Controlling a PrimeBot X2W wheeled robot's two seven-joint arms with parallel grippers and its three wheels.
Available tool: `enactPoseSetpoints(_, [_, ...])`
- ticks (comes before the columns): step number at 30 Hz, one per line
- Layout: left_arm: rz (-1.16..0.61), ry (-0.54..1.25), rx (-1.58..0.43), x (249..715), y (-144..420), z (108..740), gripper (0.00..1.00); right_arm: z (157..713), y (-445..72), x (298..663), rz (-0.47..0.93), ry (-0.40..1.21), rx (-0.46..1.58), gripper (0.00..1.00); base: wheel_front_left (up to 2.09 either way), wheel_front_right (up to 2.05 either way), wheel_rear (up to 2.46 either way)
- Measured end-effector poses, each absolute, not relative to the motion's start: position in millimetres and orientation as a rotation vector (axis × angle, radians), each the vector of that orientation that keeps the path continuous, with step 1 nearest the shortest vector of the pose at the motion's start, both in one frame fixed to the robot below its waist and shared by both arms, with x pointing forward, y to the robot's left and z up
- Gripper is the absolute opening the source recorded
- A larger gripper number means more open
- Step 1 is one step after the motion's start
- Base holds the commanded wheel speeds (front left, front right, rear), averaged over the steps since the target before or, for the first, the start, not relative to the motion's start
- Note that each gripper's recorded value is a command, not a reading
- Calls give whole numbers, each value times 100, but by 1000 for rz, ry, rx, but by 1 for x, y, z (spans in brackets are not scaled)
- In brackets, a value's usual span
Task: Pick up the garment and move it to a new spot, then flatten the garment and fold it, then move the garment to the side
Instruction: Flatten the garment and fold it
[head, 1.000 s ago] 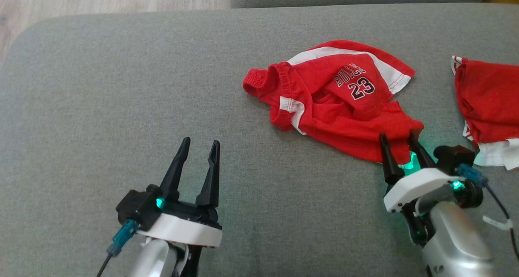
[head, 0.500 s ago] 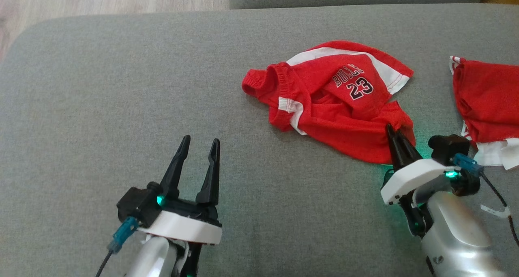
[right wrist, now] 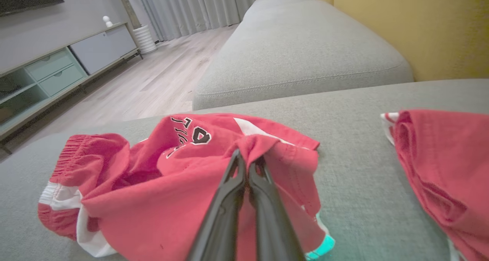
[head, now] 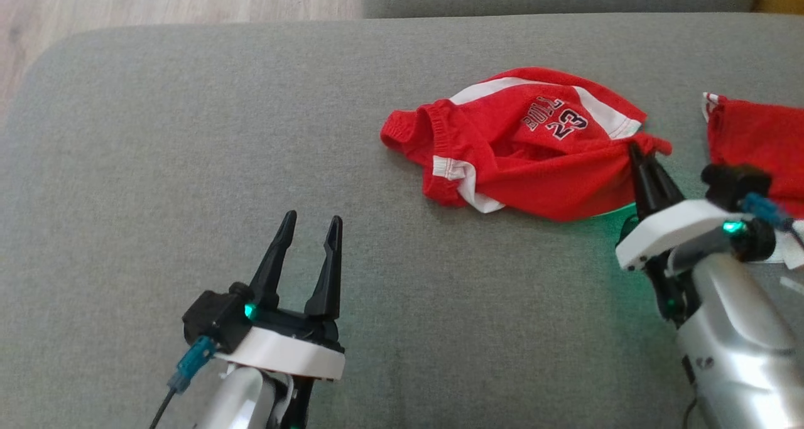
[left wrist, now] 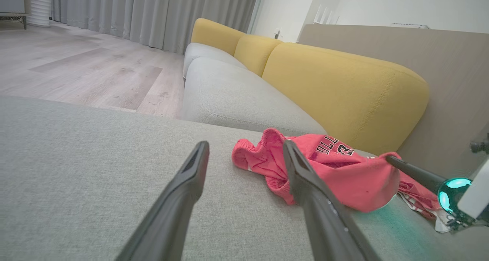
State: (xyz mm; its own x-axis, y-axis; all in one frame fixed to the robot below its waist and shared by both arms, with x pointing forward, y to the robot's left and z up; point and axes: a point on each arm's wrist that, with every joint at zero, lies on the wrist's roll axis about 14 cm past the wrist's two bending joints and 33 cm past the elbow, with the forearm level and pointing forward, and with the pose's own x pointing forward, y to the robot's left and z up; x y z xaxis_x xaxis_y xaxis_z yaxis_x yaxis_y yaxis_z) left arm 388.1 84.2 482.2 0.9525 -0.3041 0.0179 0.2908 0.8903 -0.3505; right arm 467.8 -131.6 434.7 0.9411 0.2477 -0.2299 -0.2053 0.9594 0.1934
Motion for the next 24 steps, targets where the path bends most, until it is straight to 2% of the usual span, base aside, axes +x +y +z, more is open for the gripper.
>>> enactPoseSetpoints(7, [-280, 48, -355, 386, 93, 478, 100, 432, -145, 491, 206, 343, 142, 2, 0, 0, 0])
enactPoseSetpoints(8, [-276, 49, -355, 385, 95, 477, 100, 430, -146, 493, 203, 358, 135, 10, 0, 0, 0])
enactPoseSetpoints(9, [-271, 50, -355, 385, 96, 477, 100, 428, -147, 495, 200, 372, 134, 10, 0, 0, 0])
enactPoseSetpoints(10, [-266, 50, -359, 384, 97, 477, 100, 427, -146, 497, 203, 386, 129, 19, 0, 0, 0])
enactPoseSetpoints(11, [-260, 51, -362, 384, 99, 476, 100, 427, -144, 499, 206, 394, 124, 16, 0, 0, 0])
enactPoseSetpoints(13, [-254, 51, -361, 383, 101, 476, 100, 426, -141, 504, 212, 413, 122, 0, 0, 0, 0])
enactPoseSetpoints(14, [-251, 52, -360, 383, 102, 476, 100, 426, -139, 506, 214, 421, 117, 1, 0, 0, 0])
enactPoseSetpoints(15, [-248, 53, -360, 383, 103, 475, 100, 427, -138, 509, 215, 426, 112, 19, 0, 0, 0])
enactPoseSetpoints(16, [-247, 53, -360, 382, 103, 475, 100, 427, -139, 512, 212, 429, 109, 82, 0, 0, 0])
enactPoseSetpoints(17, [-245, 53, -359, 382, 104, 475, 100, 427, -139, 514, 208, 434, 102, 100, 0, 0, 0])
enactPoseSetpoints(24, [-250, 47, -360, 382, 103, 477, 100, 437, -151, 525, 180, 396, 47, 100, 0, 0, 0])
